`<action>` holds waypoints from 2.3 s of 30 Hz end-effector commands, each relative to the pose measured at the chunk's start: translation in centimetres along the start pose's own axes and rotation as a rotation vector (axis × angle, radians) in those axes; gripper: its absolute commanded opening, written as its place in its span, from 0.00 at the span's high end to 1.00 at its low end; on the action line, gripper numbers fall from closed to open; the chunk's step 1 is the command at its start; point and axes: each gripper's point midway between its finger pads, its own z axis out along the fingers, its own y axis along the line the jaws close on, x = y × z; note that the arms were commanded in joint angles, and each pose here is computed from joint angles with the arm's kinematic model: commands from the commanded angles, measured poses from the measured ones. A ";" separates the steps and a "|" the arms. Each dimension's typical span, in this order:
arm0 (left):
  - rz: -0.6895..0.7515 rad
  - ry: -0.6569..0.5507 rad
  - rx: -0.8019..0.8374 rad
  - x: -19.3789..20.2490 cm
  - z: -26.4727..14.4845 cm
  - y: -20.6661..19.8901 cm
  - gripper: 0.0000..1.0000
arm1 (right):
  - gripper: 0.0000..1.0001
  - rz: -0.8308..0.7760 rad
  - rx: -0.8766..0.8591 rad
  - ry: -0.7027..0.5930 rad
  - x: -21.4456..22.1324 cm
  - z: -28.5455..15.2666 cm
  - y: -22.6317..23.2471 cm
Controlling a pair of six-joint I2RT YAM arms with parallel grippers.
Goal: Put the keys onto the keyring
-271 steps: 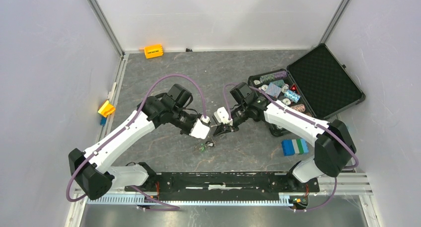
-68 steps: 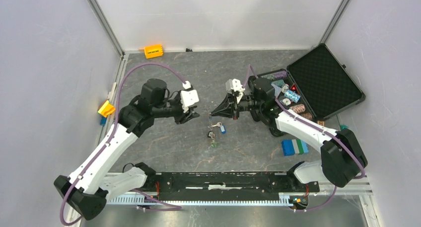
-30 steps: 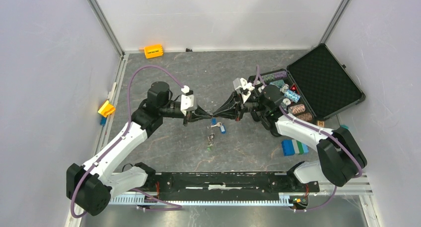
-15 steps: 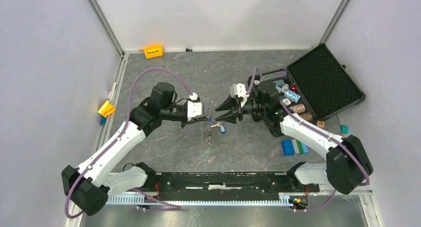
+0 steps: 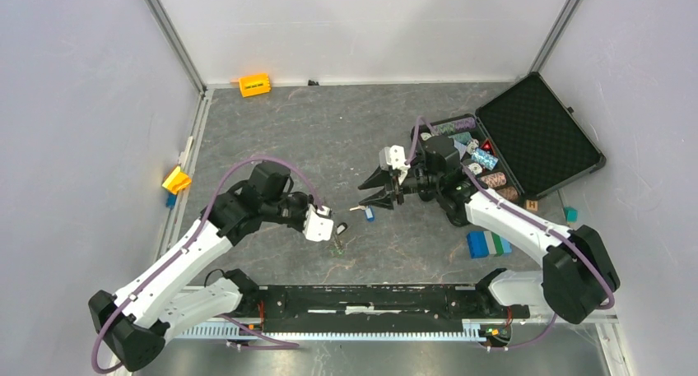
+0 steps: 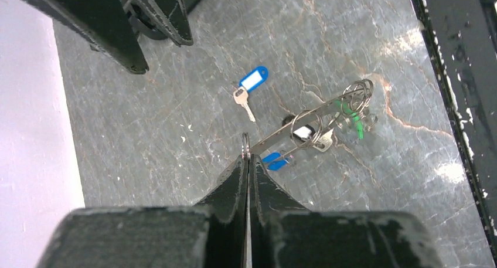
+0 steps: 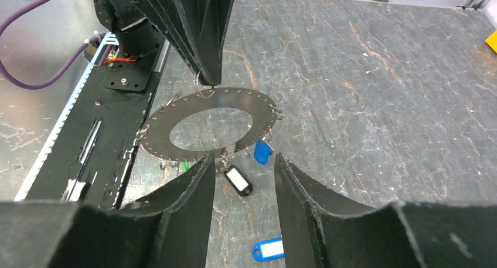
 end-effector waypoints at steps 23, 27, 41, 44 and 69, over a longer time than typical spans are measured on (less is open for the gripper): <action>-0.391 0.122 -0.011 -3.3 -0.4 4.7 0.98 | 0.57 -0.029 -0.024 0.004 -2.4 3.3 -0.9; -0.436 0.114 0.018 -3.5 0.1 4.2 0.98 | 0.59 -0.031 -0.020 0.004 -2.6 3.3 -1.0; -0.502 0.082 0.003 -3.6 1.0 4.3 0.98 | 0.68 0.021 -0.086 -0.062 -3.1 3.7 0.4; -0.510 0.072 -0.003 -3.8 1.1 4.5 0.98 | 0.73 0.029 -0.086 -0.060 -2.8 3.7 0.4; -0.508 -0.206 -0.170 -4.0 -1.6 6.3 0.54 | 1.00 0.112 -0.101 -0.286 -6.0 1.2 1.4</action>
